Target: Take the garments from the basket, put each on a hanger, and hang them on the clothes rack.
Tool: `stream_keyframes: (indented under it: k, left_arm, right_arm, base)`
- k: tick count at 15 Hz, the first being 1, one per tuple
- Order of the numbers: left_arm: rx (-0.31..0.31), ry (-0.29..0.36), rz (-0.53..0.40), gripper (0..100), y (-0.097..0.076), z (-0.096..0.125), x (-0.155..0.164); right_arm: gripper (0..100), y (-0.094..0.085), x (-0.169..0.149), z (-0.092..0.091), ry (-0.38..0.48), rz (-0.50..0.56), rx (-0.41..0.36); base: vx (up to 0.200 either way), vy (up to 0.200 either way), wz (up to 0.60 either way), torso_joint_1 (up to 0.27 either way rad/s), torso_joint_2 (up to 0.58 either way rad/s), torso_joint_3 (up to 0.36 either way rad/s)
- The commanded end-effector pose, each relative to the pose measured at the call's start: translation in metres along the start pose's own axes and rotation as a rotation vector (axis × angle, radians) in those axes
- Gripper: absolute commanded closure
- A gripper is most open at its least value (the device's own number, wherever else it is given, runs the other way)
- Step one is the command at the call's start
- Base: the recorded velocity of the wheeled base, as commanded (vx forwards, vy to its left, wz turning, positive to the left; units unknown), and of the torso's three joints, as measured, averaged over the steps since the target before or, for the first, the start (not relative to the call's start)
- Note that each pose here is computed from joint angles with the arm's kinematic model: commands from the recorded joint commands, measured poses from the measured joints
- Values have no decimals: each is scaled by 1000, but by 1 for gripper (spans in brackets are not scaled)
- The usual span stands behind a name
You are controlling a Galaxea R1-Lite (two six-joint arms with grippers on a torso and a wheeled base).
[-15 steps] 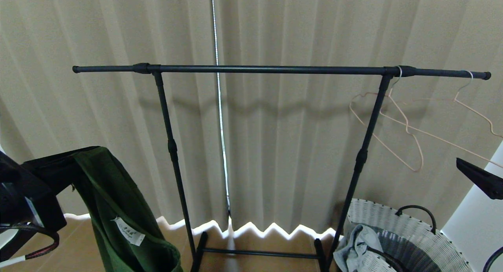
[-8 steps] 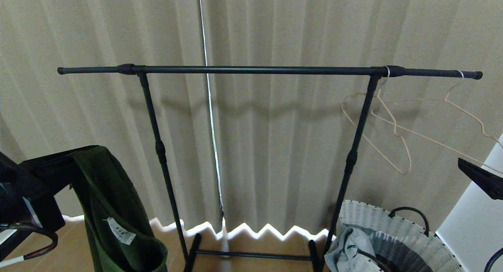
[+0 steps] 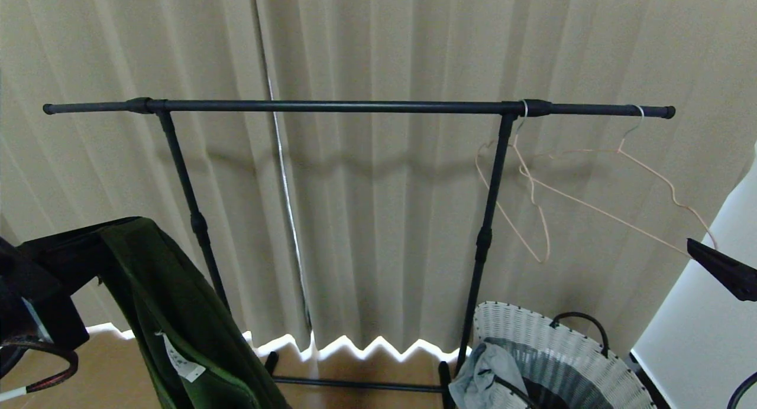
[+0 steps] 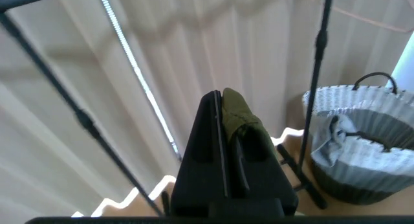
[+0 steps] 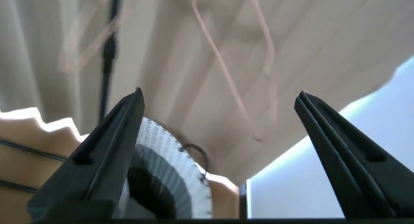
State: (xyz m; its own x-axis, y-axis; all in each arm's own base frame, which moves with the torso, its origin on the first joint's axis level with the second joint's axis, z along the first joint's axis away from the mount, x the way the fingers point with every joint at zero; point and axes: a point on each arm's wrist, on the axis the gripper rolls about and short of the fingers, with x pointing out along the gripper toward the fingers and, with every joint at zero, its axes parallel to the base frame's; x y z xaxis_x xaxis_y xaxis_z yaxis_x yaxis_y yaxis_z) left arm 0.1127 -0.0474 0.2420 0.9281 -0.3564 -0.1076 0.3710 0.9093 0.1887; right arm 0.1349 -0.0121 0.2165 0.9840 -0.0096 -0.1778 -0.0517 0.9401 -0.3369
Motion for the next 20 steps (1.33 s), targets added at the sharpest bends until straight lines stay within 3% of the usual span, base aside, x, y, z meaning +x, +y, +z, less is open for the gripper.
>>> stream_keyframes:
  k: [1, 5, 16, 20]
  left_arm:
    - [0, 0, 0, 100, 0, 0, 0]
    - [0, 0, 0, 100, 0, 0, -1]
    - [-6, -5, 3, 100, 0, 1, -1]
    - [-6, 0, 0, 100, 0, 0, -1]
  right_arm:
    - [0, 0, 0, 0, 0, 0, 0]
    - [0, 0, 0, 0, -1, -2, 0]
    - [0, 0, -1, -1, -1, -2, 1]
    - [0, 0, -1, -1, -1, -2, 1]
  base:
    - [0, -200, 0, -2, 7, -2]
    - [0, -200, 0, 2, 5, 4]
    - [0, 0, 0, 0, 0, 0]
    - [200, 0, 0, -4, 1, -1]
